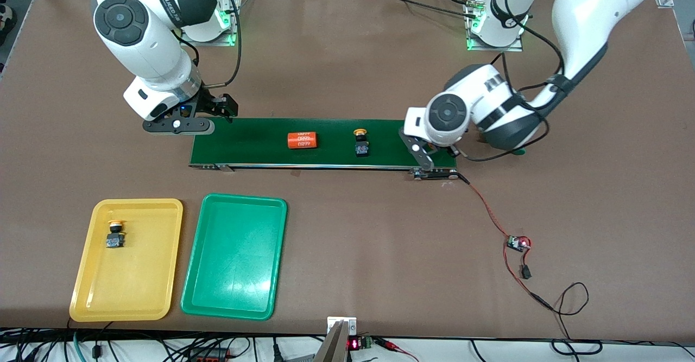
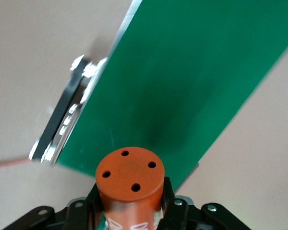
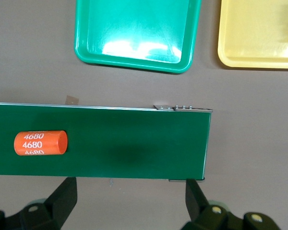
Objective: Sort buttons by color to trays
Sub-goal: 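Place the orange cylinder on the conveyor with the left gripper, then grasp the conveyor button with the right gripper while the left grasps green button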
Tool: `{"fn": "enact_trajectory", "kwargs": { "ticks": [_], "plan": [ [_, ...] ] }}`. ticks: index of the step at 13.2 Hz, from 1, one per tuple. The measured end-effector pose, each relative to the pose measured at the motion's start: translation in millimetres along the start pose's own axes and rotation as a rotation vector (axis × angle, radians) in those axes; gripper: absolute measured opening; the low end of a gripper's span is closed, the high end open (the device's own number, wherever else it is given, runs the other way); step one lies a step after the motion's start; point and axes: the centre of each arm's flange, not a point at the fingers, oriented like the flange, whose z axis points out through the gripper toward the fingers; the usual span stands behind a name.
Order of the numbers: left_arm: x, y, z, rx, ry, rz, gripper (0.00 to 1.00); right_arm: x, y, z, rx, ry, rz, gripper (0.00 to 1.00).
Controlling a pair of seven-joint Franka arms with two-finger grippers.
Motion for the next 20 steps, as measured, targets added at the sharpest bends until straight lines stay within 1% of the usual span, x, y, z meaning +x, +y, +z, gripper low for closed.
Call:
{"fn": "enact_trajectory", "kwargs": {
  "ticks": [1, 3, 4, 5, 7, 8, 11, 12, 13, 14, 16, 17, 18, 20],
  "plan": [
    [4.3, 4.6, 0.6, 0.020, -0.004, 0.064, 0.50, 0.0, 0.1, 0.0, 0.000, 0.000, 0.000, 1.00],
    [17.3, 14.9, 6.6, 0.114, -0.038, 0.183, 0.50, 0.0, 0.0, 0.0, 0.000, 0.000, 0.000, 1.00],
    [26.4, 24.0, 13.7, 0.146, -0.061, 0.226, 0.50, -0.1, -0.6, -0.1, 0.000, 0.001, 0.004, 1.00],
    [34.7, 33.0, 21.7, 0.166, -0.082, 0.252, 0.50, -0.6, -2.2, -0.2, 0.001, 0.002, 0.025, 1.00],
    [45.9, 48.8, 29.6, 0.179, -0.099, 0.285, 0.50, -3.7, -11.8, -0.3, 0.003, 0.006, 0.063, 1.00],
    [47.9, 52.2, 29.9, 0.183, -0.101, 0.292, 0.56, -5.9, -18.9, -0.1, 0.005, 0.009, 0.075, 1.00],
    [45.0, 42.4, 20.5, 0.191, -0.092, 0.269, 0.85, -9.5, -32.1, 1.1, 0.011, 0.016, 0.090, 1.00],
    [39.4, 34.2, 13.4, 0.198, -0.098, 0.234, 0.96, -9.0, -34.3, 2.5, 0.014, 0.019, 0.087, 1.00],
    [29.8, 22.0, 5.8, 0.204, -0.105, 0.171, 1.00, -8.1, -36.9, 4.8, 0.019, 0.022, 0.083, 1.00],
    [16.5, 5.5, -1.4, 0.197, -0.100, 0.081, 1.00, -7.3, -41.2, 8.2, 0.025, 0.024, 0.076, 1.00],
    [-19.6, -37.7, -12.2, 0.151, -0.072, -0.132, 1.00, -7.7, -54.5, 17.3, 0.037, 0.023, 0.053, 1.00],
    [-39.6, -59.2, -12.8, 0.129, -0.069, -0.247, 1.00, -8.7, -61.5, 23.1, 0.040, 0.016, 0.040, 1.00],
    [-55.1, -75.8, -11.7, 0.115, -0.069, -0.376, 1.00, -10.6, -69.0, 29.4, 0.041, 0.005, 0.026, 1.00],
    [-67.1, -89.9, -11.5, 0.112, -0.059, -0.659, 1.00, -19.2, -93.0, 41.4, 0.047, -0.014, -0.023, 1.00]
  ]
}}
